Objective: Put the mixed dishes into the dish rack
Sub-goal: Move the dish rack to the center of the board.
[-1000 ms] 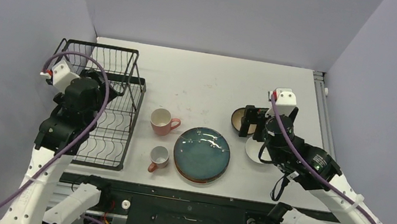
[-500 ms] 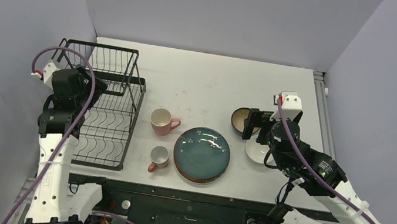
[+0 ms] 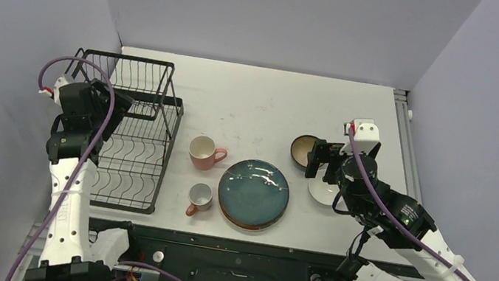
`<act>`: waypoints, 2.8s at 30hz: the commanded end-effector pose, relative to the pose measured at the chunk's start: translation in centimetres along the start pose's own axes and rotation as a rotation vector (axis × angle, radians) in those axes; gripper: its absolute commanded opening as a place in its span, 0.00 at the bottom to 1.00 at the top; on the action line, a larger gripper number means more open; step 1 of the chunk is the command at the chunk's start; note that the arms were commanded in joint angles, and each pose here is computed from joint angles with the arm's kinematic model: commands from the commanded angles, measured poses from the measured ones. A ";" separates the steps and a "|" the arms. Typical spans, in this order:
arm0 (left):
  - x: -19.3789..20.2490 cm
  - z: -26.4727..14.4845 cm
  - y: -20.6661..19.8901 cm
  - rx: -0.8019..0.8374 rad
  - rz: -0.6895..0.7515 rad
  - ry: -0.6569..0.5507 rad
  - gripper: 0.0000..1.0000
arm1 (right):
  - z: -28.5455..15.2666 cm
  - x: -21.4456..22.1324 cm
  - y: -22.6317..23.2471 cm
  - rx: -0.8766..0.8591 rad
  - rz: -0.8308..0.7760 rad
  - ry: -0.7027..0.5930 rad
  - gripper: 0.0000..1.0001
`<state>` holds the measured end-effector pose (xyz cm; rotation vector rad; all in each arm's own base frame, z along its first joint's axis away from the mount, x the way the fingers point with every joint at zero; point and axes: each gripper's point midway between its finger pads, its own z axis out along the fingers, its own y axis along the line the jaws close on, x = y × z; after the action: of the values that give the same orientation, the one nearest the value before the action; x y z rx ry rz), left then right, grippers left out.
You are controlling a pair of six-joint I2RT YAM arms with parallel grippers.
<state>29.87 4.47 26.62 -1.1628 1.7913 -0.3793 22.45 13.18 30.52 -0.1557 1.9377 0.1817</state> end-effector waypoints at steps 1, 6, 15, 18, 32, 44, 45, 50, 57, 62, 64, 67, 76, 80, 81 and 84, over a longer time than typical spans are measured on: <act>-0.4 0.7 -1.4 0.063 -0.007 0.001 0.74 | -0.2 -0.5 0.1 -0.011 0.010 -0.028 0.89; -0.1 1.5 -1.3 0.058 0.003 0.019 0.67 | -0.1 -0.4 0.1 -0.011 0.008 -0.025 0.89; -0.4 2.4 -1.5 0.059 0.019 0.014 0.52 | -0.1 -0.2 0.2 -0.011 0.005 -0.020 0.89; -0.6 2.7 -1.6 0.058 0.029 0.008 0.45 | 0.0 -0.1 0.2 -0.011 0.004 -0.017 0.89; -1.2 3.7 -4.5 0.150 0.082 0.040 0.11 | 0.3 0.4 0.3 -0.009 -0.003 -0.009 0.89; 0.3 5.2 -9.8 0.319 0.207 0.164 0.00 | 0.3 0.3 0.3 -0.012 0.002 -0.010 0.89; 0.4 5.5 -10.2 0.320 0.229 0.171 0.00 | 0.2 0.3 0.2 -0.011 0.002 -0.010 0.89; 2.1 6.5 -12.4 0.361 0.317 0.241 0.00 | 0.3 0.6 0.3 -0.012 -0.001 -0.003 0.89; 2.8 6.9 -15.4 0.437 0.378 0.265 0.00 | 0.1 0.9 0.0 -0.008 -0.005 0.004 0.89; 3.9 7.2 -18.5 0.528 0.420 0.289 0.00 | -0.1 0.9 -0.1 -0.009 -0.003 0.004 0.89; 4.4 7.3 -19.5 0.560 0.432 0.297 0.00 | -0.1 1.0 -0.2 -0.006 -0.005 0.006 0.89; 5.5 7.6 -21.1 0.617 0.452 0.329 0.00 | -0.2 1.1 -0.3 -0.004 -0.005 0.009 0.89; 11.2 6.5 -25.9 0.807 0.566 0.501 0.00 | -0.7 1.2 -0.8 0.005 -0.007 0.013 0.89; 13.0 5.6 -27.6 0.879 0.653 0.543 0.00 | -0.8 1.4 -0.9 0.006 -0.007 0.021 0.89; 13.9 5.9 -27.3 0.874 0.673 0.572 0.00 | -0.8 1.4 -0.9 0.004 -0.008 0.022 0.89; 15.0 5.5 -27.8 0.907 0.714 0.618 0.00 | -0.9 1.5 -1.1 0.008 -0.013 0.029 0.89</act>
<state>49.01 -16.73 25.65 -0.1444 2.2847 -0.9082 21.55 12.27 29.21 -0.1728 1.9645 0.1676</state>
